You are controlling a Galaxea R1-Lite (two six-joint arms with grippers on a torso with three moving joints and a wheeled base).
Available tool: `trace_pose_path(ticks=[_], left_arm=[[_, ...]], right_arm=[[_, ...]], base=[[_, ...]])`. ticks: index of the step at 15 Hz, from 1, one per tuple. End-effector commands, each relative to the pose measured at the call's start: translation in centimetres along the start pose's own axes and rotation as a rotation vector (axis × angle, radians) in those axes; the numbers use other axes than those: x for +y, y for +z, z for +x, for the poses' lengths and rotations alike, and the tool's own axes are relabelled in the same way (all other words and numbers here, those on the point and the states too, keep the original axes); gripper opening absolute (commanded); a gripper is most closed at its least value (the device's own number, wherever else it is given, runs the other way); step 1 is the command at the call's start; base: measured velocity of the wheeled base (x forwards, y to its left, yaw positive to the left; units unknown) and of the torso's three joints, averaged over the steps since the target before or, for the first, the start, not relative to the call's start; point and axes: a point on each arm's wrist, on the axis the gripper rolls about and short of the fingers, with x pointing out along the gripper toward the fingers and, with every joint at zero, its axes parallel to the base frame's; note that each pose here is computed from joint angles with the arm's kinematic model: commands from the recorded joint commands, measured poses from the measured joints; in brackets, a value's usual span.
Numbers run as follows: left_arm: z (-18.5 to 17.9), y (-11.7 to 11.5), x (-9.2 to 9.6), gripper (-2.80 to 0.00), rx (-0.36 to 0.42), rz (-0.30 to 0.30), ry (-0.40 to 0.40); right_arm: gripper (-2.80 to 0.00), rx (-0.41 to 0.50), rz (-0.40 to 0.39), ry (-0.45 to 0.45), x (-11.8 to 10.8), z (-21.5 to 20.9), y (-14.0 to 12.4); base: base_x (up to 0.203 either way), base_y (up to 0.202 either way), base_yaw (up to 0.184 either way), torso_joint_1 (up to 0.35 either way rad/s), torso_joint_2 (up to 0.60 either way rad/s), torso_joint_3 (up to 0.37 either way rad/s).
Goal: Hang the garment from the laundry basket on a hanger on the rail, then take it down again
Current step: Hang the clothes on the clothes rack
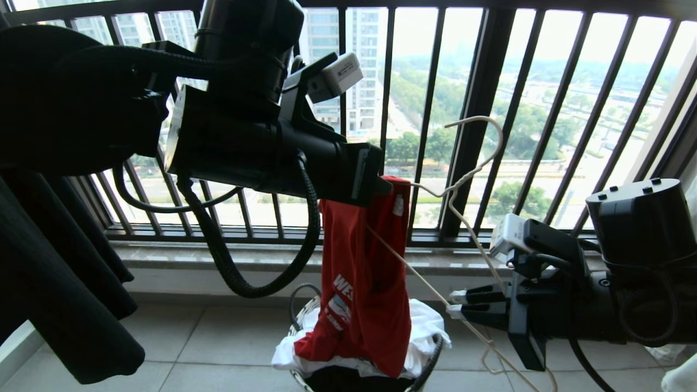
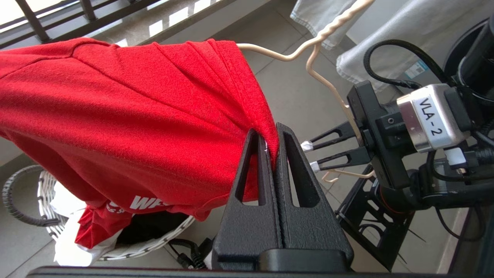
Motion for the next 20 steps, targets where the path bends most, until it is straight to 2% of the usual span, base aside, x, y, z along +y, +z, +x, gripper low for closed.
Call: trace_pose_path(ticks=[1, 5, 8, 10, 11, 14, 15, 17, 20], left_arm=[[-1.8, 0.0, -0.7, -2.80, -0.009, 0.005, -0.077], [-1.8, -0.2, -1.1, -2.80, 0.002, 0.000, -0.113], [-1.7, 0.0, -1.1, -2.80, -0.005, -0.002, -0.117], [-1.8, -0.5, -1.4, -2.80, 0.017, -0.003, -0.162], [-2.0, -0.7, -1.4, -2.80, 0.027, -0.007, -0.191], [-2.1, -1.0, -1.5, -2.80, 0.039, -0.007, -0.206], [-2.1, -0.8, -1.6, -2.80, 0.024, -0.002, -0.209], [-2.1, 0.4, -1.8, -2.80, -0.058, 0.025, -0.225], [-1.2, 1.0, -2.8, -2.80, -0.071, 0.044, -0.261]], right_arm=[[-2.80, -0.028, 0.005, 0.027, 0.1, -0.4, 0.2], [-2.80, -0.080, 0.103, 0.078, -0.1, -0.6, 1.4], [-2.80, -0.098, 0.124, 0.140, 0.1, -0.7, 1.5], [-2.80, -0.132, 0.180, 0.179, -0.1, -0.9, 2.3], [-2.80, -0.145, 0.194, 0.211, -0.1, -1.0, 2.5], [-2.80, -0.140, 0.200, 0.231, -0.1, -0.6, 2.5], [-2.80, -0.138, 0.201, 0.242, -0.1, -0.6, 2.4], [-2.80, -0.132, 0.206, 0.267, 0.0, -0.3, 2.2], [-2.80, -0.141, 0.196, 0.295, 0.1, -0.3, 2.2]], base=[[0.000, 0.000, 0.000, 0.000, 0.00, 0.000], [0.000, 0.000, 0.000, 0.000, 0.00, 0.000], [0.000, 0.000, 0.000, 0.000, 0.00, 0.000], [0.000, 0.000, 0.000, 0.000, 0.00, 0.000], [0.000, 0.000, 0.000, 0.000, 0.00, 0.000], [0.000, 0.000, 0.000, 0.000, 0.00, 0.000], [0.000, 0.000, 0.000, 0.000, 0.00, 0.000], [0.000, 0.000, 0.000, 0.000, 0.00, 0.000], [0.000, 0.000, 0.000, 0.000, 0.00, 0.000]])
